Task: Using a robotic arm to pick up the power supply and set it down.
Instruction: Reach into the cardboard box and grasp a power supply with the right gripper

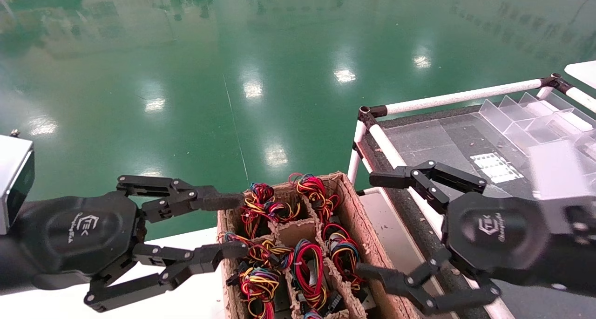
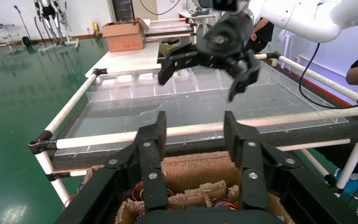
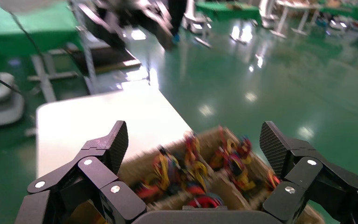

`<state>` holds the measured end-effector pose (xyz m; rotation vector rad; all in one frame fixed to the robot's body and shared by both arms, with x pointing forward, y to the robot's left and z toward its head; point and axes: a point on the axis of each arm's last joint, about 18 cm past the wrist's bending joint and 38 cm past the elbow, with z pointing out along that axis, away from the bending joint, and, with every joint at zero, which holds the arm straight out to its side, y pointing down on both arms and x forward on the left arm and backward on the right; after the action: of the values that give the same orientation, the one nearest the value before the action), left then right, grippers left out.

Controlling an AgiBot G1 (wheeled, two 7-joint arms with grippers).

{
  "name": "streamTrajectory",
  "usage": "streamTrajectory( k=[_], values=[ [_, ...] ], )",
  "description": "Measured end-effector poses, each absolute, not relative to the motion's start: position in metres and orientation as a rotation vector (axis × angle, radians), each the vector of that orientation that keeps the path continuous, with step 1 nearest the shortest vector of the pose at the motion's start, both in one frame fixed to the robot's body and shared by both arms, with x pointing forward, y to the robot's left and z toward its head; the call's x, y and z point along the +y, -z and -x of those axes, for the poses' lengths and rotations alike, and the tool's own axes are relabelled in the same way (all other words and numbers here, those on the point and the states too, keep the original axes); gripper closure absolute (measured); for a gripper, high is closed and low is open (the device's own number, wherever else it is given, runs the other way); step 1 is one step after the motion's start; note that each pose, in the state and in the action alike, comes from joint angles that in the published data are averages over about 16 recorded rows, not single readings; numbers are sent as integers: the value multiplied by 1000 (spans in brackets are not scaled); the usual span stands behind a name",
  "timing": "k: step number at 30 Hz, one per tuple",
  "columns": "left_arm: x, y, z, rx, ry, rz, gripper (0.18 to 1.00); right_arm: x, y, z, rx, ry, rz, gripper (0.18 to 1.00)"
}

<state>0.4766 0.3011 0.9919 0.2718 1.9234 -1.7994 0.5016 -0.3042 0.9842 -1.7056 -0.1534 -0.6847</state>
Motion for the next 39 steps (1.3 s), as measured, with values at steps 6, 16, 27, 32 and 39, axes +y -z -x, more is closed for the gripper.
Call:
streamTrajectory(
  k=[6, 16, 27, 32, 39],
  values=[
    [301, -992, -477, 1923, 1799, -272, 628, -300, -974, -530, -121, 803, 1838, 178],
    [301, -992, -477, 1923, 1799, -272, 404, -288, -967, -574, -155, 973, 2062, 178],
    [301, -992, -477, 1923, 1799, -272, 236, -269, -962, -590, -282, 1016, 2181, 178],
    [301, -992, -477, 1923, 1799, -272, 201, -259, -954, -595, -335, 1022, 2212, 179],
    [301, -992, -477, 1923, 1799, -272, 186, -247, -944, -605, -383, 1049, 2250, 188]
  ],
)
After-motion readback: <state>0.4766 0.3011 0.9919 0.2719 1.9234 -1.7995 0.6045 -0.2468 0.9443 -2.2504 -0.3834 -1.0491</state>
